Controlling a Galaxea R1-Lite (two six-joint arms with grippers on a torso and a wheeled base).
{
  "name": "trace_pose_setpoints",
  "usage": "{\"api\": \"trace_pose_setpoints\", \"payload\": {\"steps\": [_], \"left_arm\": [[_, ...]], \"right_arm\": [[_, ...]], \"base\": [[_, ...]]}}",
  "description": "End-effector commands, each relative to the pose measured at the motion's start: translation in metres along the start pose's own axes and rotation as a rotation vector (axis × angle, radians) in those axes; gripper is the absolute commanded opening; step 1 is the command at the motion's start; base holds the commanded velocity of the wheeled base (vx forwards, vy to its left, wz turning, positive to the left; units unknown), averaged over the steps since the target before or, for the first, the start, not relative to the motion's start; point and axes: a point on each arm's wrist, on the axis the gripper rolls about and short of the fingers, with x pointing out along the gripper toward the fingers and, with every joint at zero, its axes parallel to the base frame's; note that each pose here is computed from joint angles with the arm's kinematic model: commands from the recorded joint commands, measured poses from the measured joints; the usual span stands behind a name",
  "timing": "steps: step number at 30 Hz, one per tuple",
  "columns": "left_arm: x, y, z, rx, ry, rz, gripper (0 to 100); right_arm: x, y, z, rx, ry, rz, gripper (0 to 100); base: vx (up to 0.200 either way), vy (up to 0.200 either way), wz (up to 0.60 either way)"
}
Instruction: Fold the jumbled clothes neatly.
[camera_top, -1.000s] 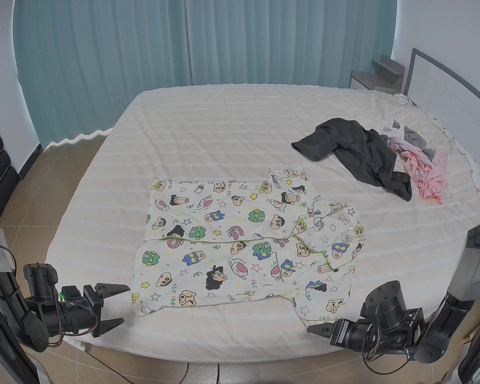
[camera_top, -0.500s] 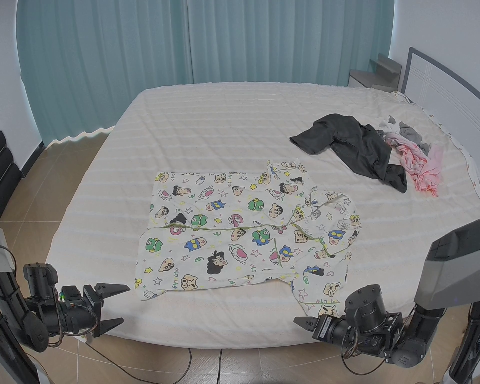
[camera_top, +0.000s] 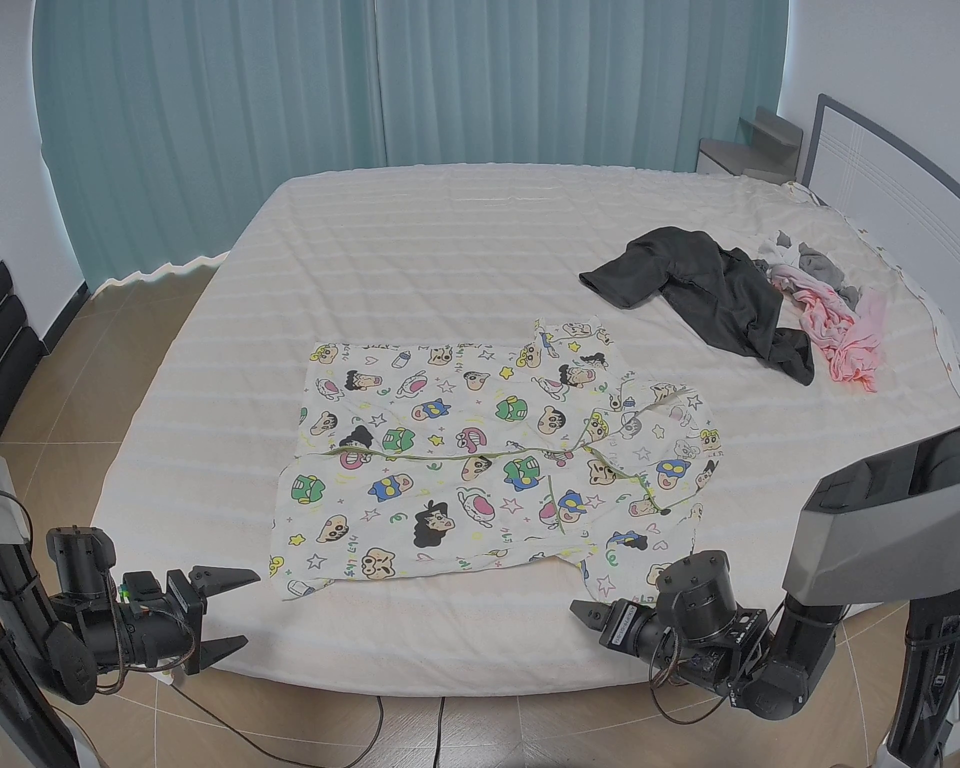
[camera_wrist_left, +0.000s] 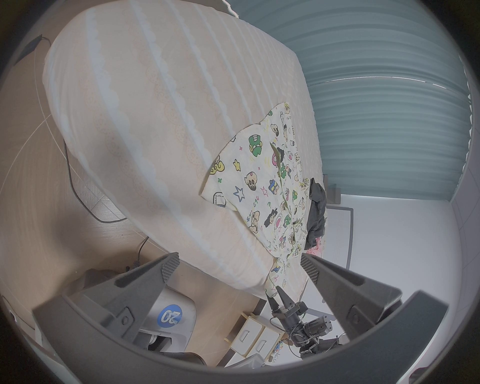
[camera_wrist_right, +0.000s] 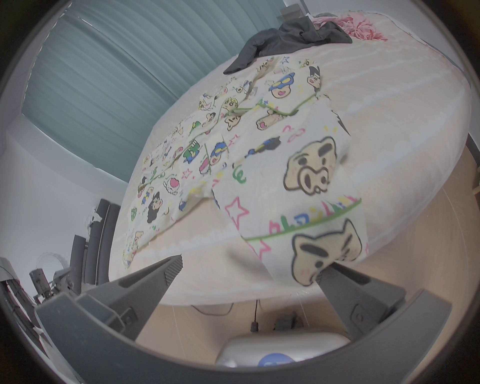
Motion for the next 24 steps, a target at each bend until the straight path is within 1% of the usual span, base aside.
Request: {"api": "trace_pose_setpoints", "payload": {"steps": [1,4,5,6,7,8,11,15,20,22,24], "left_arm": [[-0.001,0.002,-0.002,-0.010,0.006,0.010,100],[-0.001,0.002,-0.002,-0.010,0.006,0.010,100],[-0.001,0.002,-0.002,-0.010,0.006,0.010,100],[-0.001,0.002,-0.002,-0.010,0.006,0.010,100],[-0.001,0.002,-0.002,-0.010,0.006,0.010,100],[-0.001,0.002,-0.002,-0.010,0.006,0.010,100],[-0.001,0.002,-0.002,-0.010,0.004,0.012,100],[0.000,0.003,-0.001,-0.012,-0.023,0.032,100],[-0.001,0.004,-0.002,-0.013,-0.023,0.033,100],[-0.001,0.004,-0.002,-0.013,-0.023,0.033,100],[0.000,0.003,-0.001,-0.010,-0.023,0.032,100]], "right_arm": [[0.005,0.004,0.008,0.023,-0.073,-0.001,100],[0.000,0.008,0.019,0.050,-0.204,0.012,100],[0.000,0.008,0.019,0.050,-0.204,0.012,100],[-0.002,0.011,0.026,0.066,-0.269,0.042,100],[-0.005,0.012,0.029,0.068,-0.295,0.060,100],[-0.006,0.012,0.029,0.067,-0.301,0.064,100],[-0.014,0.016,0.032,0.053,-0.355,0.125,100],[-0.024,0.021,0.039,0.041,-0.394,0.159,100],[-0.043,0.028,0.049,0.027,-0.432,0.195,100],[-0.049,0.028,0.048,0.012,-0.426,0.200,100],[-0.052,0.027,0.041,-0.009,-0.398,0.201,100]], "base": [[0.000,0.000,0.00],[0.000,0.000,0.00],[0.000,0.000,0.00],[0.000,0.000,0.00],[0.000,0.000,0.00],[0.000,0.000,0.00],[0.000,0.000,0.00],[0.000,0.000,0.00],[0.000,0.000,0.00],[0.000,0.000,0.00],[0.000,0.000,0.00]]}}
